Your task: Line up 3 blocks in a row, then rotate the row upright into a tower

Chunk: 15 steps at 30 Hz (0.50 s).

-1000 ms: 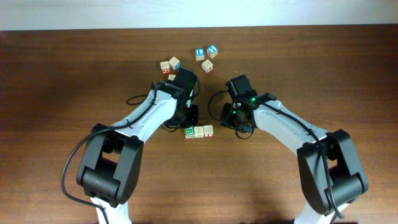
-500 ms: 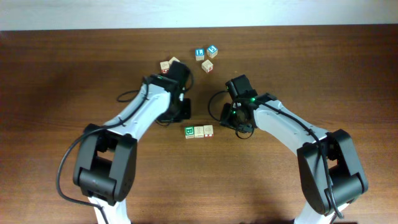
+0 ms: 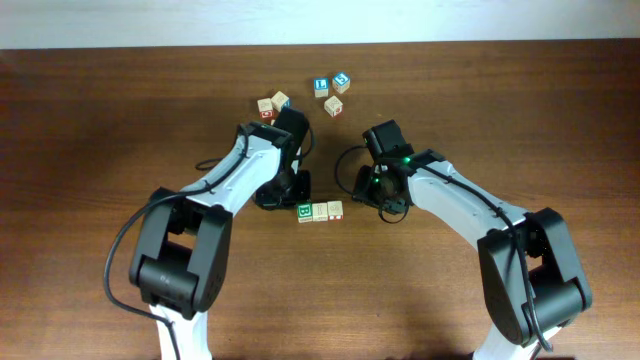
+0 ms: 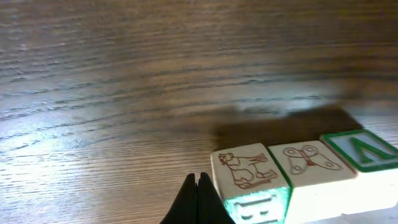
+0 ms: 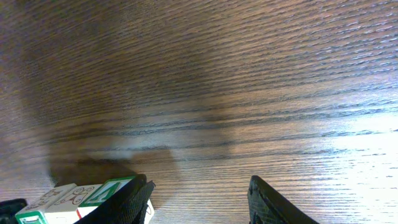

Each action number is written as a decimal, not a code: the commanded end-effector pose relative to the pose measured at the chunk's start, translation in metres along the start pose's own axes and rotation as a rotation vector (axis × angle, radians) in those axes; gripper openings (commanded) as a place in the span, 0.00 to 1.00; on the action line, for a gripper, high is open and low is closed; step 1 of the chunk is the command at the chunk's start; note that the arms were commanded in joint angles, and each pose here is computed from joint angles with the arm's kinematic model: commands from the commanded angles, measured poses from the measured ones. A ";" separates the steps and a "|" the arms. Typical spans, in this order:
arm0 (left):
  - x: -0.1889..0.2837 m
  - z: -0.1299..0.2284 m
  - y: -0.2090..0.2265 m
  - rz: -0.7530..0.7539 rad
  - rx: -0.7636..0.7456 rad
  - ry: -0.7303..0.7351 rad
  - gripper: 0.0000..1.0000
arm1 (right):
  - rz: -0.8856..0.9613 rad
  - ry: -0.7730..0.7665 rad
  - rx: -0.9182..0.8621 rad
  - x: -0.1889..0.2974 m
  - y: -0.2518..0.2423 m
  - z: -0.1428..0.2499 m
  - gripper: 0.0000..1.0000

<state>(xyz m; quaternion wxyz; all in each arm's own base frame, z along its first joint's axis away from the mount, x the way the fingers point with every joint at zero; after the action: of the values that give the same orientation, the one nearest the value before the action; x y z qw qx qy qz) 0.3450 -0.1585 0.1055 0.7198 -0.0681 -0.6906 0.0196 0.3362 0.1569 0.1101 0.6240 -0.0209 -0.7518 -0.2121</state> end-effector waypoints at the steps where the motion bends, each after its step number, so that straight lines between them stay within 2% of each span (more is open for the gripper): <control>1: -0.005 0.000 0.001 0.009 0.013 0.010 0.00 | 0.014 -0.013 -0.004 -0.001 0.000 -0.001 0.52; 15: -0.005 -0.005 -0.006 0.059 0.000 -0.018 0.00 | 0.014 -0.013 -0.004 -0.001 0.000 -0.001 0.52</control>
<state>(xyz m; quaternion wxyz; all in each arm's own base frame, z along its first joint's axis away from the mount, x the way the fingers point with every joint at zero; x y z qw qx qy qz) 0.3508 -0.1635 0.1051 0.7070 -0.0848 -0.7014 0.0336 0.3362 0.1569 0.1101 0.6240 -0.0209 -0.7518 -0.2121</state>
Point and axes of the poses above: each gripper's point midway between its finger pads, its own x axis back along the fingers, its own y axis along the line the jaws close on, z = x × y, the point moved 9 cm from there along x, back along the fingers, and after that the axes turned 3 degrees about -x, right-handed, at the moved point
